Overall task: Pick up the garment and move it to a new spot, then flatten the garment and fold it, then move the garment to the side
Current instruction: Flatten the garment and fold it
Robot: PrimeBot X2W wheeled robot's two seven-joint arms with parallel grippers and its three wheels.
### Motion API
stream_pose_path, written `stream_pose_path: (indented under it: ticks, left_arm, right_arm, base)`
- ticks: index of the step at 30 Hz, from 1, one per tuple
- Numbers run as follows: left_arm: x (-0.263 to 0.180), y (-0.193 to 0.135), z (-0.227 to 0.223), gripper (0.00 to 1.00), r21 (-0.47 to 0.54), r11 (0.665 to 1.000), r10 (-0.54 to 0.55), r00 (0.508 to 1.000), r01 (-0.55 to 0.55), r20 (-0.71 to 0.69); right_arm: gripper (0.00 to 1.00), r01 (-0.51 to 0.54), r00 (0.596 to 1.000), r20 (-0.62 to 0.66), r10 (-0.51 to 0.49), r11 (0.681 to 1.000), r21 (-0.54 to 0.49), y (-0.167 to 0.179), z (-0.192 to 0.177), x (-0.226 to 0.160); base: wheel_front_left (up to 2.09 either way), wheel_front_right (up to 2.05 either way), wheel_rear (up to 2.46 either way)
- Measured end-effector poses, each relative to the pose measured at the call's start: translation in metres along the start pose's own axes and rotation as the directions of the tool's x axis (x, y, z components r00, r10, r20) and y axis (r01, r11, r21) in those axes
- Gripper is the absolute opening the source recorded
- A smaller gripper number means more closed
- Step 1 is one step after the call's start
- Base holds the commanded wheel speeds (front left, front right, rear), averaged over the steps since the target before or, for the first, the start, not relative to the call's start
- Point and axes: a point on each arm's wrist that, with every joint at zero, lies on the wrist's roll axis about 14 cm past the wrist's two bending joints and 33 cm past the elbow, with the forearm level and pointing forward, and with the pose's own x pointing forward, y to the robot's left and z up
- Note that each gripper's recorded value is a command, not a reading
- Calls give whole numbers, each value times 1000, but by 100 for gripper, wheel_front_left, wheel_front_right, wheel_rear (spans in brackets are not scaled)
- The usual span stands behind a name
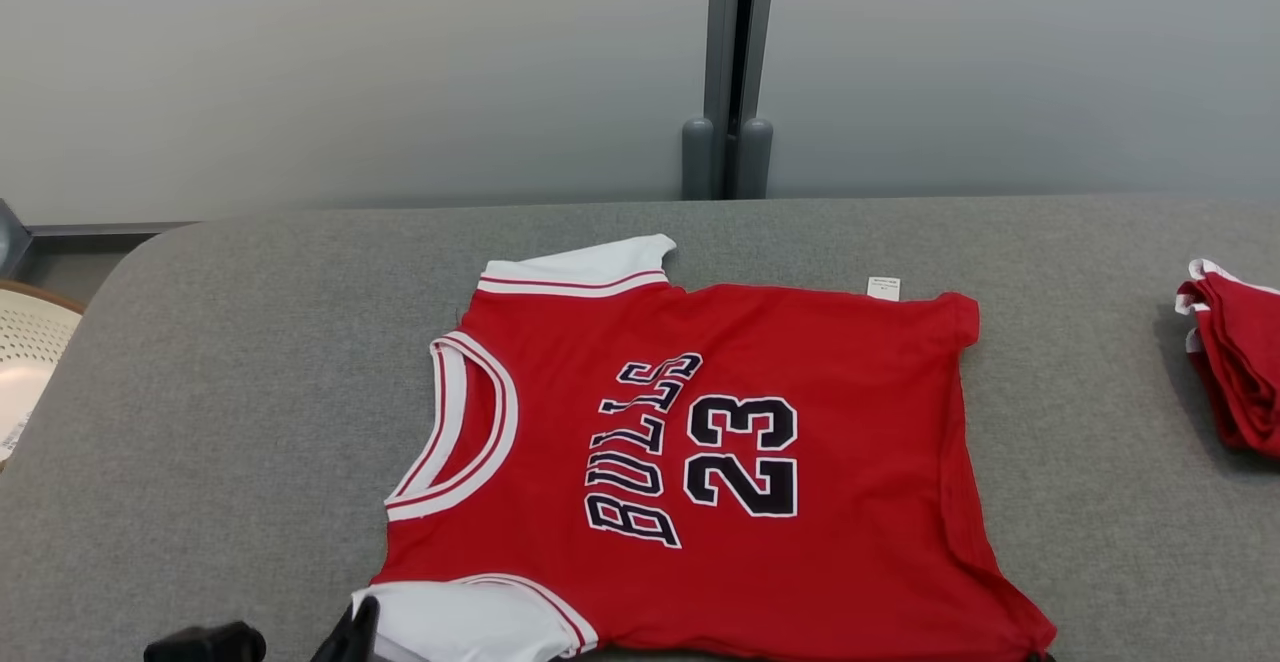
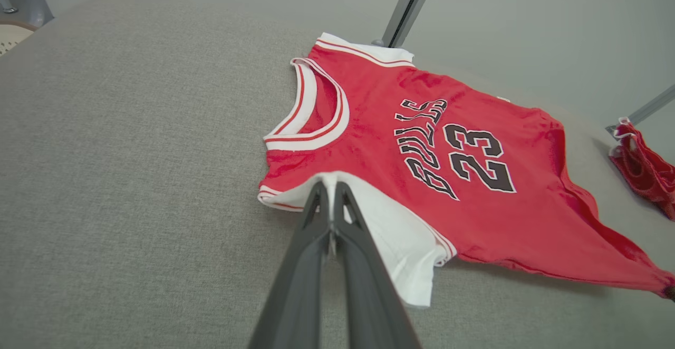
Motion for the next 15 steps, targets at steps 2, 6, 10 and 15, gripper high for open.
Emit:
stream_pose_path:
  ticks: [2,6,10,15]
  left_arm:
    - [12,-1,2,0,14,1000,-20,1000,20,-13]
    - [43,-10,13,0,-3,998,-70,997,70,-23]
    - [77,-13,18,0,1,996,-93,995,93,-47]
    - [118,-17,21,0,14,993,-115,991,116,-71]
  right_arm:
    - [0,-9,1000,10,9,1000,0,2,9,7]
    - [0,-19,999,29,20,999,-25,0,29,28]
    - [0,-26,999,35,27,999,-44,-4,45,51]
    - [0,-22,999,33,23,999,-39,-12,50,75]
  base:
    - [0,0,0]
    - [0,0,0]
    - [0,0,0]
    - [0,0,0]
